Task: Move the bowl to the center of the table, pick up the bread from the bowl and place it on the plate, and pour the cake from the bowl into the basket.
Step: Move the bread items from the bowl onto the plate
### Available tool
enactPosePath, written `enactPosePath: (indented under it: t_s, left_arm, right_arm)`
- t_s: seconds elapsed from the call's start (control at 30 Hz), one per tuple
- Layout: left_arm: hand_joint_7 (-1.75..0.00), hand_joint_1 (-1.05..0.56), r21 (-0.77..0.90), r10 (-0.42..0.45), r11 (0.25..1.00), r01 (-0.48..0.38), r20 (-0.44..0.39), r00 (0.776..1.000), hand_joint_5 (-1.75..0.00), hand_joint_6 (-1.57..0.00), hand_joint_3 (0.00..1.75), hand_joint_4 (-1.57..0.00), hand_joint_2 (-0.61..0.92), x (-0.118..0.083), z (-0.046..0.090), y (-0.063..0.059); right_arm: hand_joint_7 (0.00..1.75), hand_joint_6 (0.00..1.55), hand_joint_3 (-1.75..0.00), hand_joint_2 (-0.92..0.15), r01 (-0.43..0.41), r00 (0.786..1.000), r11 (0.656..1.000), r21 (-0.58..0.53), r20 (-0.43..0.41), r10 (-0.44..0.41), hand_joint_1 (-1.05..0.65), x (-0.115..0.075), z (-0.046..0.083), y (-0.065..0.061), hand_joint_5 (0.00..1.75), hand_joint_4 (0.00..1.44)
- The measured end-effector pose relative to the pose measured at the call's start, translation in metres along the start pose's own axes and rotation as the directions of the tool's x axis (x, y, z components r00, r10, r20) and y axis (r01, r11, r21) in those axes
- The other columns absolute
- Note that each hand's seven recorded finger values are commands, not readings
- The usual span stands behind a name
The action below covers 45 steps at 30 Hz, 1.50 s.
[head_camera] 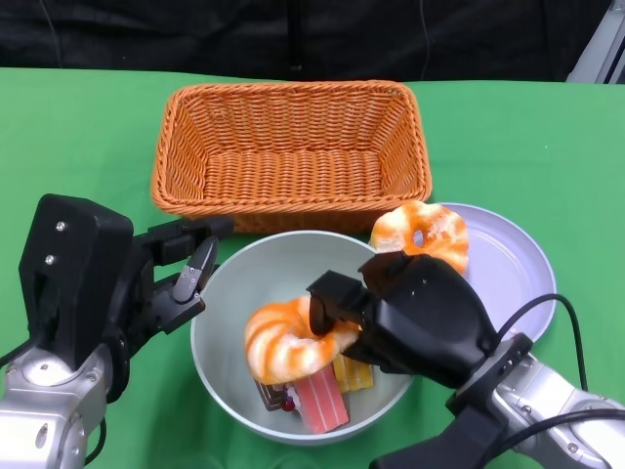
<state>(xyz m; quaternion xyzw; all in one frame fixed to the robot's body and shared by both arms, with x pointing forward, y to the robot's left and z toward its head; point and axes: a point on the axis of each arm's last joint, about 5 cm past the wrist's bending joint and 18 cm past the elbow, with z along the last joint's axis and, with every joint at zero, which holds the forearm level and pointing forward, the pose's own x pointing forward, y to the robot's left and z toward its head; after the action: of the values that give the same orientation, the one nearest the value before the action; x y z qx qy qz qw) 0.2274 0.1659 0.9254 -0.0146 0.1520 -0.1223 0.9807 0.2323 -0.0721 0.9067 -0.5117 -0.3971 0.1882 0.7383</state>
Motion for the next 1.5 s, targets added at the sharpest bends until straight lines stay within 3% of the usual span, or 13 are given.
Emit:
enactPosePath:
  t_s: [0.03,0.13,0.47,0.53,0.6,0.67,0.73,0.77,0.83,0.97,1.17,1.5]
  left_arm:
    - [-0.01,-0.73,0.001,0.000,1.000,0.000,0.001,1.000,-0.06,-0.58,0.73,-0.54,0.92,0.000,0.000,0.000]
    - [-0.01,-0.72,0.002,-0.002,1.000,0.002,0.004,1.000,-0.06,-0.58,0.74,-0.55,0.92,0.000,0.000,0.000]
    - [0.00,-0.73,-0.035,0.002,0.999,-0.003,-0.010,1.000,-0.05,-0.58,0.70,-0.53,0.92,0.001,-0.002,-0.001]
    - [0.00,-0.73,-0.041,0.003,0.999,-0.004,-0.015,1.000,-0.05,-0.58,0.70,-0.52,0.92,0.001,-0.002,-0.001]
    - [0.00,-0.73,-0.045,0.002,0.999,-0.003,-0.015,1.000,-0.03,-0.57,0.70,-0.50,0.92,0.000,-0.002,0.000]
    - [0.00,-0.74,-0.046,0.002,0.999,-0.002,-0.014,1.000,-0.03,-0.55,0.71,-0.49,0.92,0.000,-0.002,0.000]
    - [0.00,-0.74,-0.037,0.002,0.999,-0.002,-0.012,1.000,-0.02,-0.55,0.71,-0.49,0.92,0.001,-0.001,-0.001]
    - [0.00,-0.74,-0.032,0.002,0.999,-0.002,-0.011,1.000,-0.02,-0.55,0.71,-0.48,0.92,0.001,-0.001,-0.001]
    - [0.00,-0.74,-0.026,0.001,1.000,-0.001,-0.008,1.000,-0.02,-0.55,0.72,-0.49,0.92,0.001,-0.001,-0.001]
    - [-0.01,-0.74,-0.016,0.003,1.000,-0.003,-0.009,1.000,-0.02,-0.56,0.72,-0.49,0.92,0.000,-0.001,0.001]
    - [-0.01,-0.73,-0.006,0.002,1.000,-0.003,-0.014,1.000,-0.02,-0.56,0.71,-0.49,0.92,-0.001,-0.001,0.003]
    - [-0.01,-0.75,-0.002,0.003,1.000,-0.003,-0.016,1.000,-0.03,-0.56,0.71,-0.50,0.92,-0.001,0.000,0.004]
  right_arm:
    - [1.44,0.65,-0.42,-0.82,0.005,1.000,1.000,-0.004,0.007,-0.005,-0.27,0.002,0.001,-0.003,1.75,0.87]
    - [1.66,0.59,-0.42,-0.80,0.023,0.999,1.000,-0.012,0.030,-0.022,-0.28,0.006,0.004,-0.012,1.75,0.87]
    - [1.75,0.60,-0.44,-0.78,0.137,0.989,0.990,-0.031,0.059,-0.135,-0.25,0.015,0.008,-0.035,1.75,0.89]
    - [1.75,0.59,-0.70,-0.62,0.167,0.985,0.985,-0.039,0.060,-0.164,-0.22,0.016,0.008,-0.041,1.75,0.88]
    - [1.75,0.58,-0.84,-0.54,0.195,0.979,0.980,-0.047,0.063,-0.192,-0.20,0.017,0.007,-0.046,1.75,0.88]
    - [1.75,0.54,-0.53,-0.70,0.218,0.975,0.975,-0.053,0.063,-0.214,-0.25,0.017,0.005,-0.051,1.75,0.89]
    - [1.75,0.56,-0.70,-0.64,0.240,0.970,0.969,-0.052,0.062,-0.237,-0.22,0.014,0.000,-0.056,1.75,0.89]
    - [1.75,0.60,-0.91,-0.56,0.254,0.966,0.966,-0.056,0.062,-0.250,-0.19,0.012,-0.003,-0.060,1.75,0.90]
    - [1.75,0.63,-1.12,-0.47,0.280,0.960,0.957,-0.074,0.049,-0.277,-0.17,0.008,-0.011,-0.067,1.75,0.92]
    - [1.71,0.64,-1.13,-0.41,0.295,0.953,0.947,-0.124,-0.025,-0.300,-0.11,-0.001,-0.029,-0.077,1.75,0.91]
    - [1.74,0.62,-1.09,-0.46,0.286,0.937,0.943,-0.171,-0.157,-0.313,-0.16,-0.019,-0.058,-0.077,1.75,0.91]
    - [1.67,0.67,-1.07,-0.47,0.232,0.917,0.953,-0.195,-0.284,-0.281,-0.17,-0.040,-0.082,-0.069,1.75,0.90]
